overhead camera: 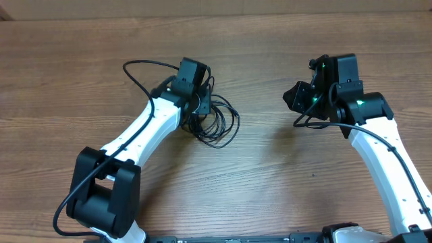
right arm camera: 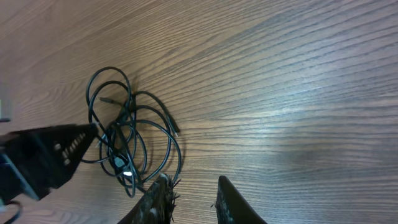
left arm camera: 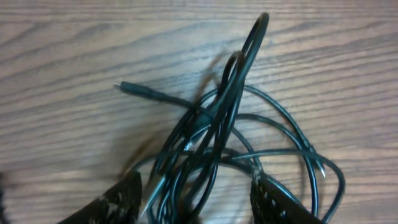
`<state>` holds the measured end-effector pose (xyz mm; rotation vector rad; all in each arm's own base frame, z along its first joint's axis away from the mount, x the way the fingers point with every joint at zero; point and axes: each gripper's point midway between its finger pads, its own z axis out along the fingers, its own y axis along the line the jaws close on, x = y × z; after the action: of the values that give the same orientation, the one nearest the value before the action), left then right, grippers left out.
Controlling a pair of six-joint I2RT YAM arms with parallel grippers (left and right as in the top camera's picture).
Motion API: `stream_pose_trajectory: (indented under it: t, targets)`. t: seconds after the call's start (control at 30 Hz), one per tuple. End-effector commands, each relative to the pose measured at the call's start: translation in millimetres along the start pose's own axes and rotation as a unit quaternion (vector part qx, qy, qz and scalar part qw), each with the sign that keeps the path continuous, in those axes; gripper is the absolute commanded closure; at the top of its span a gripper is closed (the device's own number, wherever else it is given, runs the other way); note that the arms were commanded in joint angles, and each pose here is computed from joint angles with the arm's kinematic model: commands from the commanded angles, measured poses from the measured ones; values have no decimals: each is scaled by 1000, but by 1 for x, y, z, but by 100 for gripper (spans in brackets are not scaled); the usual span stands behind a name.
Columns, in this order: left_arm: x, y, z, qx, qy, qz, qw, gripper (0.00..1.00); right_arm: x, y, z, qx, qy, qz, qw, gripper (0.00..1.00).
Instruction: Untangle cables
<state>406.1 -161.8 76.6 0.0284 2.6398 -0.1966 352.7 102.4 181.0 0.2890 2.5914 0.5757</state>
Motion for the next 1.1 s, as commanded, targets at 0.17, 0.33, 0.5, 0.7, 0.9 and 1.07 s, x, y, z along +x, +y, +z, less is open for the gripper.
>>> stream_pose_trajectory:
  t: [0.17, 0.33, 0.5, 0.7, 0.9, 1.07]
  targets:
    - [5, 12, 23, -17, -26, -8, 999, 48, -4, 6, -4, -11, -4, -5, 1000, 78]
    - [17, 17, 41, -28, -5, -15, 999, 57, -2, 5, -4, -9, 1, -4, 1000, 78]
    - [27, 20, 53, -34, 13, -21, 999, 70, 1, 4, -4, -7, 5, -3, 1000, 78]
    - [26, 7, 48, 0, 20, -22, 1000, 95, 1, 4, -4, -7, 5, -3, 1000, 78]
    - [10, -3, 29, 12, 25, -22, 999, 96, 2, 3, -4, -6, 7, -2, 1000, 77]
    - [-34, -34, -33, 69, 10, -22, 997, 96, 9, 20, -5, -55, 29, -18, 998, 72]
